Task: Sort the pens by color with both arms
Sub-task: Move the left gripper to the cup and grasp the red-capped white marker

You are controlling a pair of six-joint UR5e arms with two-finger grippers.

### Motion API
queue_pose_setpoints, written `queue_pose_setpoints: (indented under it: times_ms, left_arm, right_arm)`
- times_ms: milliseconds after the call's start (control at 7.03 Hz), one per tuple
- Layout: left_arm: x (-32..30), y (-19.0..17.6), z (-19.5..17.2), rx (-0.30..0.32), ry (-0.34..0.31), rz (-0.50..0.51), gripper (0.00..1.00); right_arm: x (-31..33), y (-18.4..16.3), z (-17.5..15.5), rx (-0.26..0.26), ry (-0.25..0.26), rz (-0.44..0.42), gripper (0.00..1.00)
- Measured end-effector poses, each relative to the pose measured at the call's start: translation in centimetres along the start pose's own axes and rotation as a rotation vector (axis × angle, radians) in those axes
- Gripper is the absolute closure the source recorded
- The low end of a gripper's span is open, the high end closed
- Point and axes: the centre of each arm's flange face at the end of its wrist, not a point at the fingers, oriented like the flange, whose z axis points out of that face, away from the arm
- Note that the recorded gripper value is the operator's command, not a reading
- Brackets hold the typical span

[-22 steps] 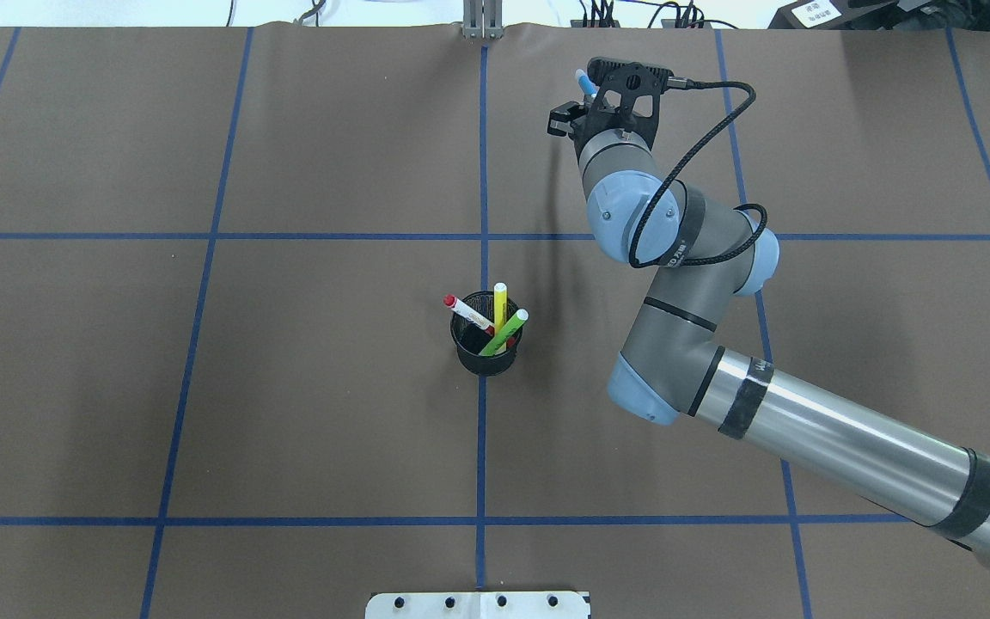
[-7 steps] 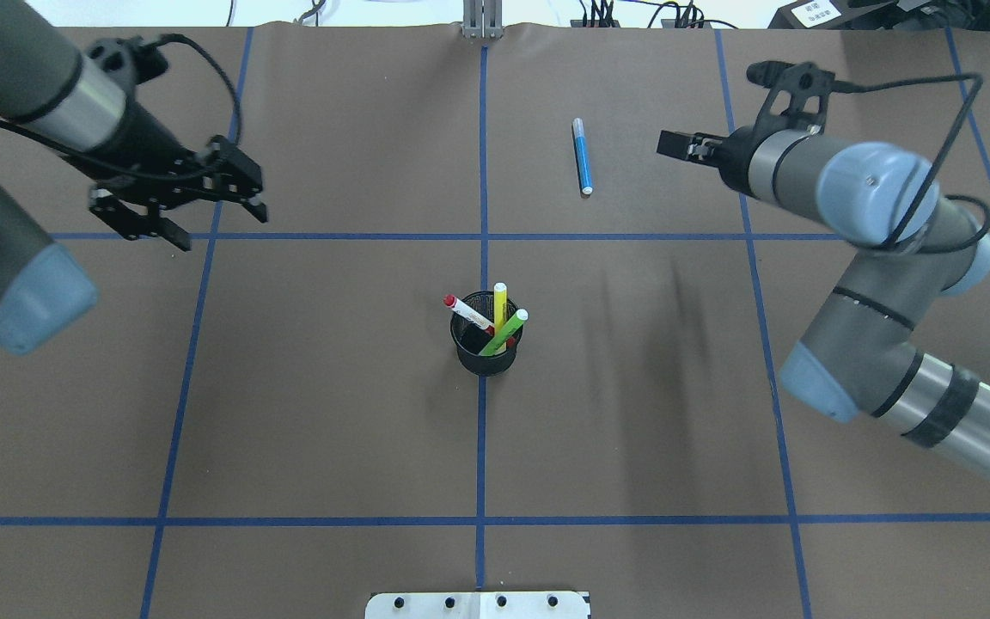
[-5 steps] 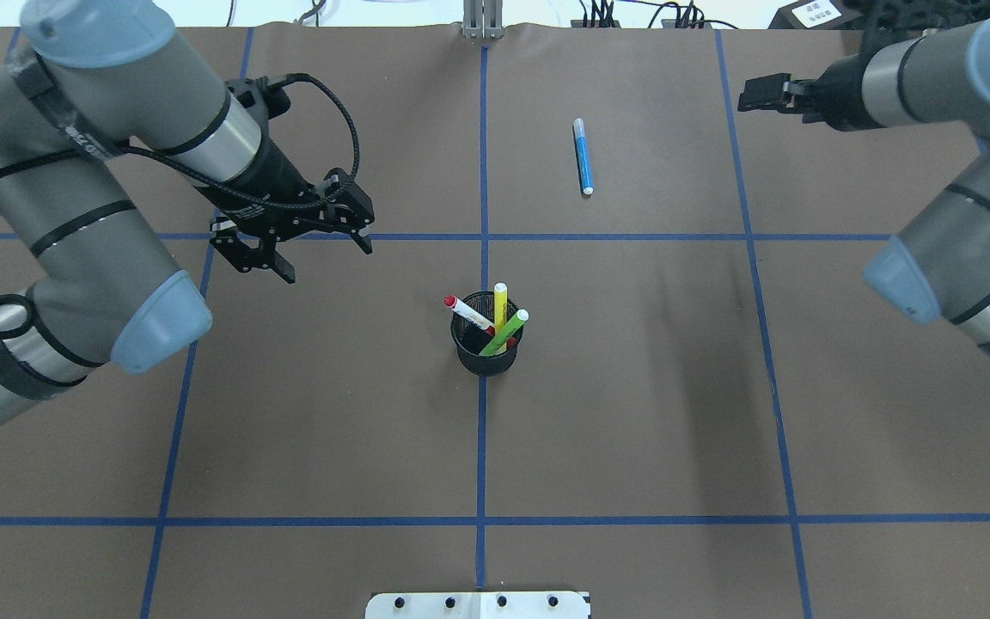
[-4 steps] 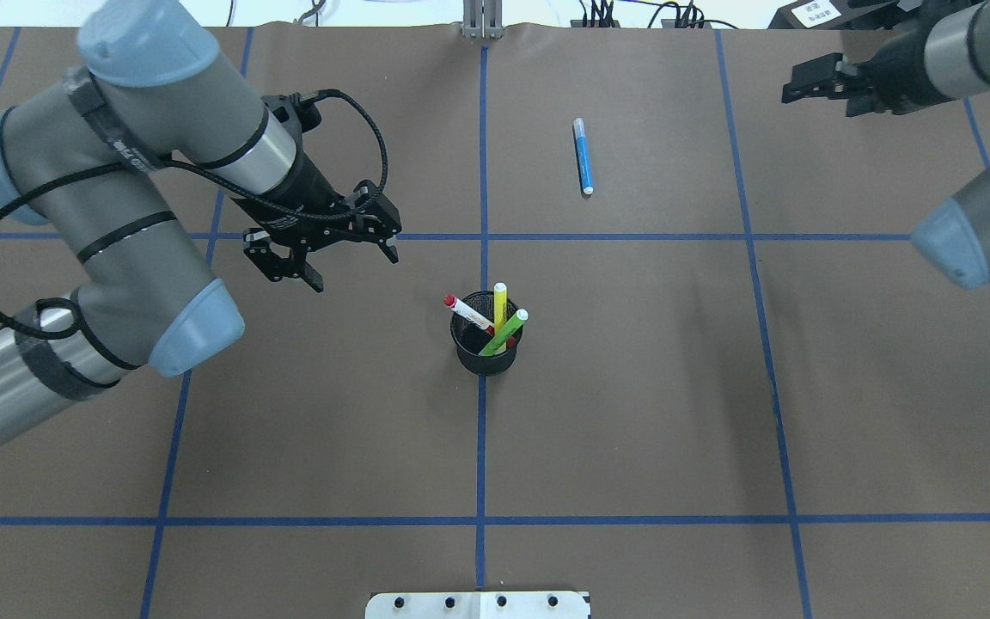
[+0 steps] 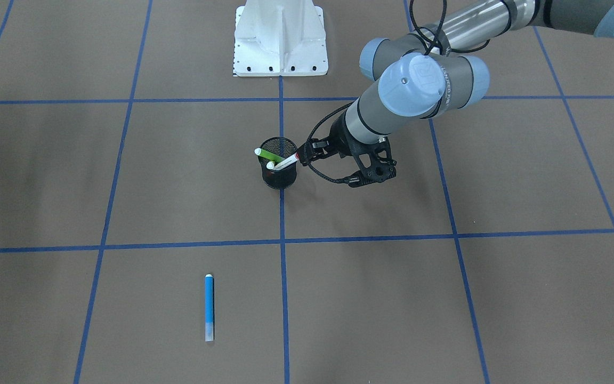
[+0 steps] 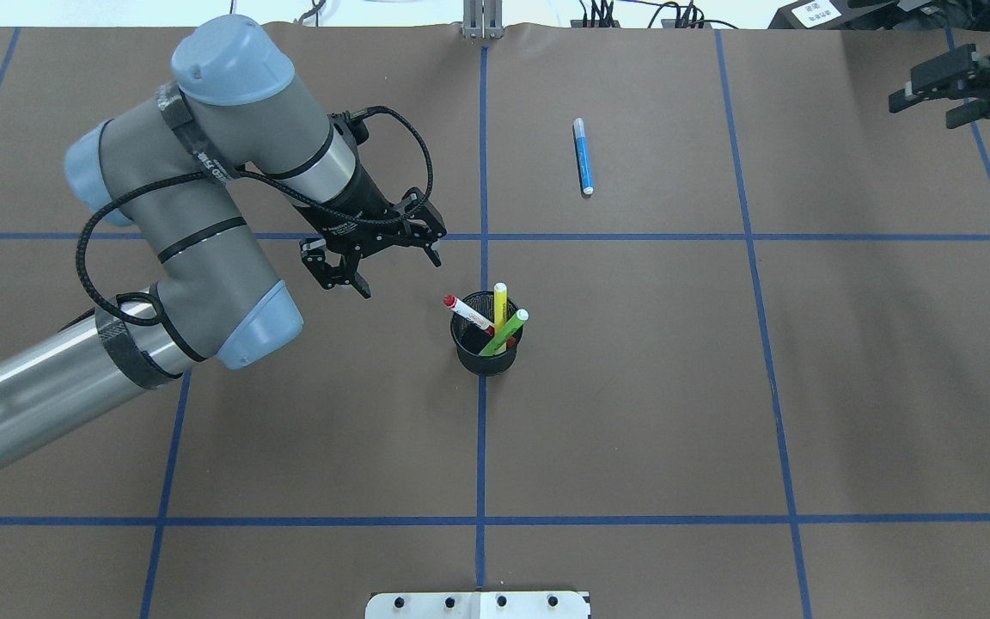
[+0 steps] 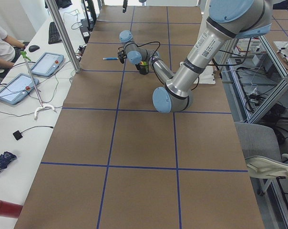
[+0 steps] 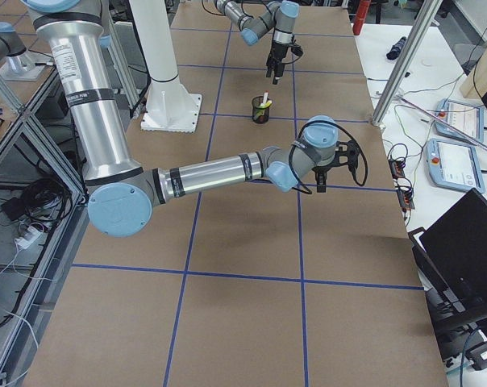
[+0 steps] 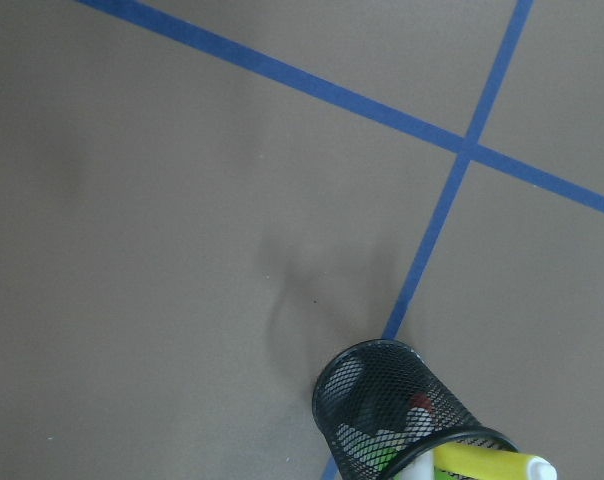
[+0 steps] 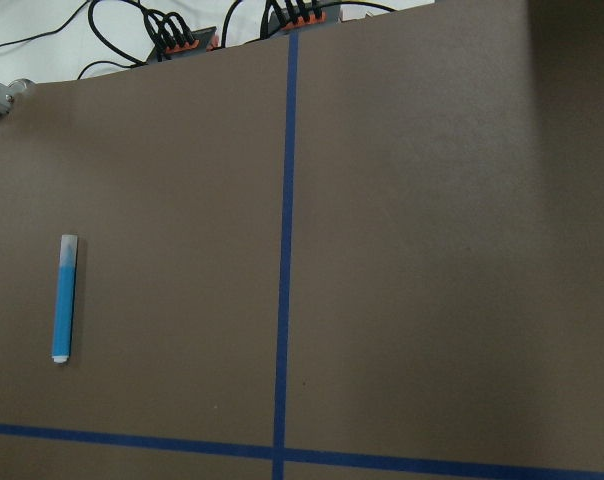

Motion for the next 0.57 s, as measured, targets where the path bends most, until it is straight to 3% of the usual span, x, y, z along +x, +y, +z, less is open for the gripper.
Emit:
queue_pose_setpoints:
  times_ms: [569]
  left_arm:
    - [0.2,0.1,2.3,-0.016,0.062,0.071,0.28]
  right_arm:
    - [0.8,0.2,0.0,-0.005,0.000,-0.001,0.01]
